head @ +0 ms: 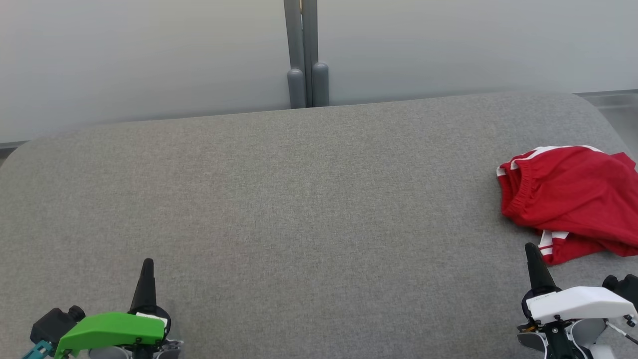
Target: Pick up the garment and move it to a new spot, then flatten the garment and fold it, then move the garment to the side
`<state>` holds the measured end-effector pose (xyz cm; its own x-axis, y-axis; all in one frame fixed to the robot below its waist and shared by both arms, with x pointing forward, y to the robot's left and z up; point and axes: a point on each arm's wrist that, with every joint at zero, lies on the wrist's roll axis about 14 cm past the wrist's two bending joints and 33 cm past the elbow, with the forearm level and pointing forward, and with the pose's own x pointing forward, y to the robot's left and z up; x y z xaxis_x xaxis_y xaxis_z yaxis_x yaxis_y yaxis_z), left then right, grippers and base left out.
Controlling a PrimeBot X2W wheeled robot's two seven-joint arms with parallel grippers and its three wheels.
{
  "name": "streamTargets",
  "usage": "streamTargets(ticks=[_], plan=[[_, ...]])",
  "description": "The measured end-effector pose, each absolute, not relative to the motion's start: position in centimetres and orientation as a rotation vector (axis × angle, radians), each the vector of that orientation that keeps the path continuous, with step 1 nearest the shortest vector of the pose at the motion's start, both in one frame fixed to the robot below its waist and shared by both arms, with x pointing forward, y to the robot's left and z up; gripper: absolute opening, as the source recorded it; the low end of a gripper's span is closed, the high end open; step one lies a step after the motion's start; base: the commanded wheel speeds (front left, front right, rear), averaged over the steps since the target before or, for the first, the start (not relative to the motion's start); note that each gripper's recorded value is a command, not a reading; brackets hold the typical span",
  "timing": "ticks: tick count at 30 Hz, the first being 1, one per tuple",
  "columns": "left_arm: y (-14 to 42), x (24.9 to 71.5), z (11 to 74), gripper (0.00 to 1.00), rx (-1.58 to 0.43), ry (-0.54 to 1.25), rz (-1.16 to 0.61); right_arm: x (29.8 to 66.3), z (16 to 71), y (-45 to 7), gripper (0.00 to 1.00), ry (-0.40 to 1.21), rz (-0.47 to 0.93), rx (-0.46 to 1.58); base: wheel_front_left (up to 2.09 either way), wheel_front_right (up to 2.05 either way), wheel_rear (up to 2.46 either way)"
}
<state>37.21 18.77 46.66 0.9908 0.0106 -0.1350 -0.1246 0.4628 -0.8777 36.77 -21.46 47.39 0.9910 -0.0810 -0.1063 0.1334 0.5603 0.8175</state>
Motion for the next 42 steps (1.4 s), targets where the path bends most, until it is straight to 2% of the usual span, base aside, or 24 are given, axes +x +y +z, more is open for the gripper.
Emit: streamTargets(ticks=[42], plan=[[19.2, 38.7, 49.1, 0.0, -1.432, 0.058, 0.037, 38.2, 49.3, -20.7, 0.0, 0.018, -0.064, 1.399, 0.0, 0.0, 0.0]])
